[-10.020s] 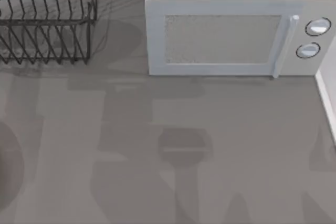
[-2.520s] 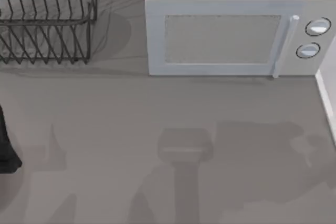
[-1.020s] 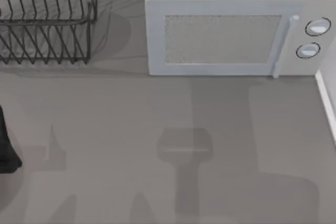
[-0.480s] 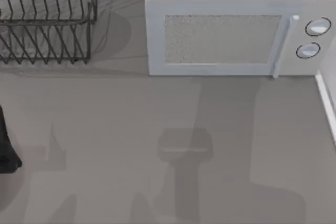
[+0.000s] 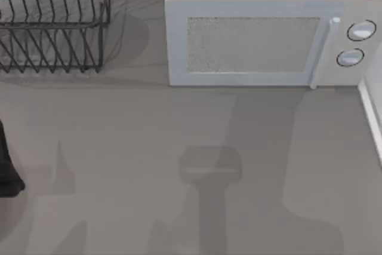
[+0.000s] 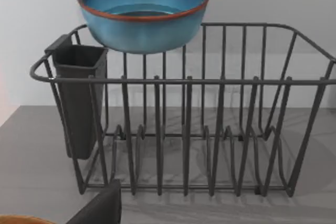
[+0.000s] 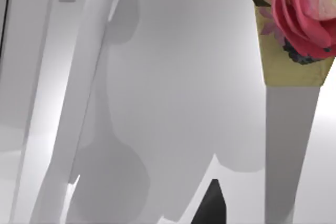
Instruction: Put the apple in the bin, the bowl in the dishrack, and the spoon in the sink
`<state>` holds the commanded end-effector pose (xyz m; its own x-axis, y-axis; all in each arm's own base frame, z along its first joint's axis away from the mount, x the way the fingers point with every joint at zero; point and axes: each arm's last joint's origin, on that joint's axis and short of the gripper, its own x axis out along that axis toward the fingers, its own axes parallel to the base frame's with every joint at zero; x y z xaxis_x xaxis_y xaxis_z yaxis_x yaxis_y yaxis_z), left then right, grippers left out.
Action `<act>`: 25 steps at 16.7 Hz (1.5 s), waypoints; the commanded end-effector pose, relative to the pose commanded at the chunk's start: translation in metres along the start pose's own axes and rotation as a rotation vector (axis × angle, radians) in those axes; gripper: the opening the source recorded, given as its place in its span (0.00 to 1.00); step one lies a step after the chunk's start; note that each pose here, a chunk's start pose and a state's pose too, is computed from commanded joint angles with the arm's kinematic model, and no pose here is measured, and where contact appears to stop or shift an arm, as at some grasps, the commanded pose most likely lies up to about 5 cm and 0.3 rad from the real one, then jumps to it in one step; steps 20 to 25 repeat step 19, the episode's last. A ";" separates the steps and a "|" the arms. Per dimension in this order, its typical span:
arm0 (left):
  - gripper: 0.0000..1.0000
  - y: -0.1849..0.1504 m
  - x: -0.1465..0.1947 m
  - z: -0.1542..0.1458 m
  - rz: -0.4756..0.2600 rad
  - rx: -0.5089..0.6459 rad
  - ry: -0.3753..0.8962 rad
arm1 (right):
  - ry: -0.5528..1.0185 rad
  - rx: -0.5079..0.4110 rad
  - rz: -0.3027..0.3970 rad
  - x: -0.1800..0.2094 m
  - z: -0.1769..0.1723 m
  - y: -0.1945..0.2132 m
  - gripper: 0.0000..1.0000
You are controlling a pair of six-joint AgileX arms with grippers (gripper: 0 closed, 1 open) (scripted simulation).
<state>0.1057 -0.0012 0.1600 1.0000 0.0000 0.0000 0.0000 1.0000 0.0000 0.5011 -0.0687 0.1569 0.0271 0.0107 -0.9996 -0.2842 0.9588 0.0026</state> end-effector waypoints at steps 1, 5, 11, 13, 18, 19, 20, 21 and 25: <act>1.00 0.000 0.000 0.000 0.000 0.000 0.000 | 0.000 0.000 0.000 0.000 0.000 0.000 0.08; 1.00 0.000 0.000 0.000 0.000 0.000 0.000 | 0.000 0.000 0.000 0.000 0.000 0.000 0.38; 1.00 0.000 0.000 0.000 0.000 0.000 0.000 | 0.000 0.000 0.000 0.000 0.000 0.000 0.83; 1.00 0.000 0.000 0.000 0.000 0.000 0.000 | 0.000 0.000 0.000 0.000 0.000 0.000 0.98; 1.00 0.000 0.000 0.000 0.000 0.000 0.000 | 0.000 0.000 0.000 0.000 0.000 0.000 1.00; 1.00 0.000 0.000 0.000 0.000 0.000 0.000 | 0.000 0.000 0.000 0.000 0.000 0.000 1.00; 1.00 0.000 0.000 0.000 0.000 0.000 0.000 | 0.000 0.000 0.000 0.000 0.000 0.000 1.00; 1.00 0.000 0.000 0.000 0.000 0.000 0.000 | 0.000 0.000 0.000 0.000 0.000 0.000 1.00; 1.00 0.000 0.000 0.000 0.000 0.000 0.000 | 0.000 0.000 0.000 0.000 0.000 0.000 1.00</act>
